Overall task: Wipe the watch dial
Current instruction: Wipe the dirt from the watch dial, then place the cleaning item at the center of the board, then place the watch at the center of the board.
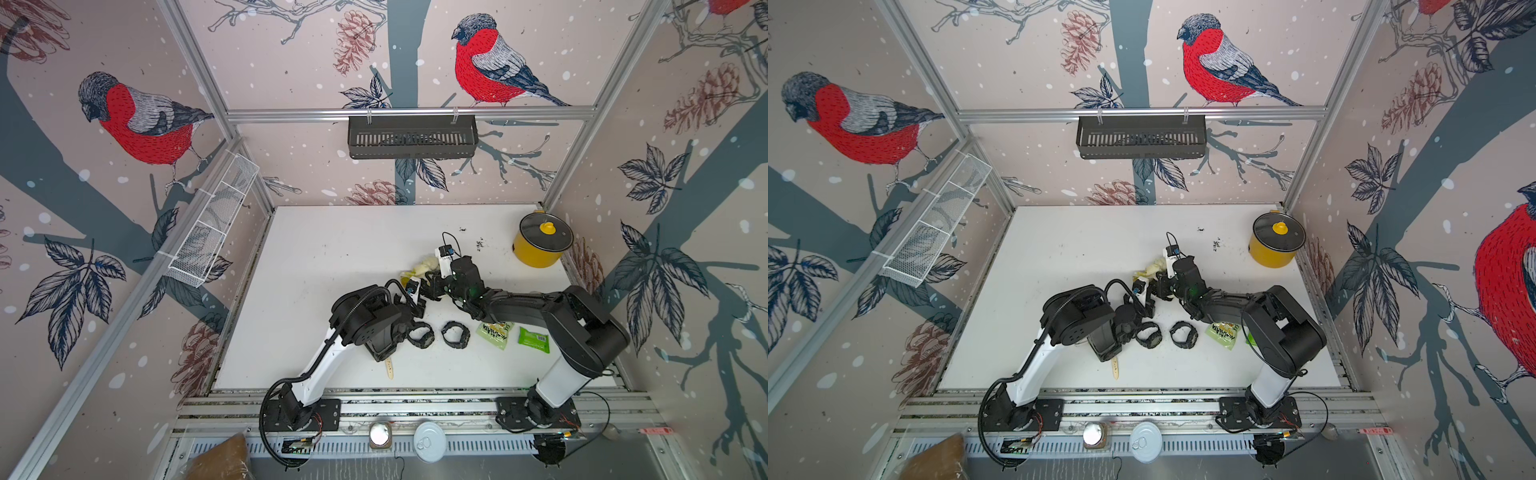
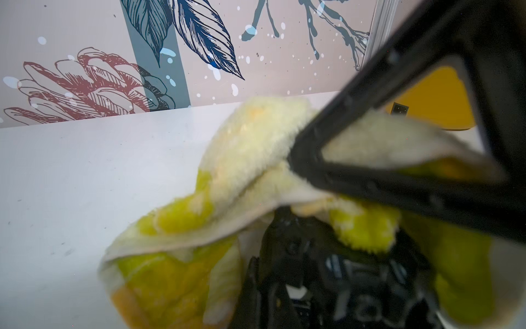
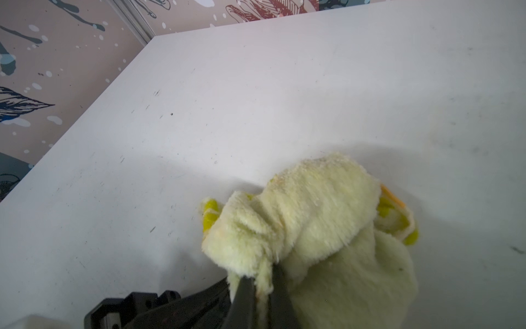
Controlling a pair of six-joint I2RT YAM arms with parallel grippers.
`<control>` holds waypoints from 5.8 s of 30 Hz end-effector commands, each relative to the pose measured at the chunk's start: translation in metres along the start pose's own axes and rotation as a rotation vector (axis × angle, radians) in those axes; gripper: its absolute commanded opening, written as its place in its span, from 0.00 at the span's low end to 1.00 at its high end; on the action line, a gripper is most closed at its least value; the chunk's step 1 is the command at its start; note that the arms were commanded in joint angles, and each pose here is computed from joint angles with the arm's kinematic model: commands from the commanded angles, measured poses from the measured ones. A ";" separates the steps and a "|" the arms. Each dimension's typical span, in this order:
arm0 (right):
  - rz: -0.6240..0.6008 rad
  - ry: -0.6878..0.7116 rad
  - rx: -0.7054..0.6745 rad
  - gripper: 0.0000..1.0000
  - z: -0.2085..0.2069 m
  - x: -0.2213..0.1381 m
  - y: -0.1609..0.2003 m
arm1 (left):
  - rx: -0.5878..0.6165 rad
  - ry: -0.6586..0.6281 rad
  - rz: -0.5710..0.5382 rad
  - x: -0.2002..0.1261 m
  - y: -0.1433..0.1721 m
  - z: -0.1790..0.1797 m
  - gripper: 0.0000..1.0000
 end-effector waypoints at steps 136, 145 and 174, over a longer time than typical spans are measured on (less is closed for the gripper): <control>-0.923 -0.634 -0.786 0.44 0.118 -0.233 0.014 | 0.676 1.225 -0.355 -0.168 -0.219 -0.097 0.00; -0.885 -0.705 -0.770 0.29 0.124 -0.227 0.011 | 0.709 1.186 -0.389 -0.167 -0.224 -0.097 0.00; -0.836 -0.534 -0.887 0.02 0.107 -0.221 0.002 | 0.781 1.015 -0.363 -0.182 -0.222 -0.076 0.61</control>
Point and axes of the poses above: each gripper's point midway between its finger pads, its own x axis out along the fingers, its own z axis along the line the jaws close on, y = z × x, the point moved 8 cm from there along -x, back along the fingers, and after that the axes turned 12 degrees about -x, right-handed, at the moved point
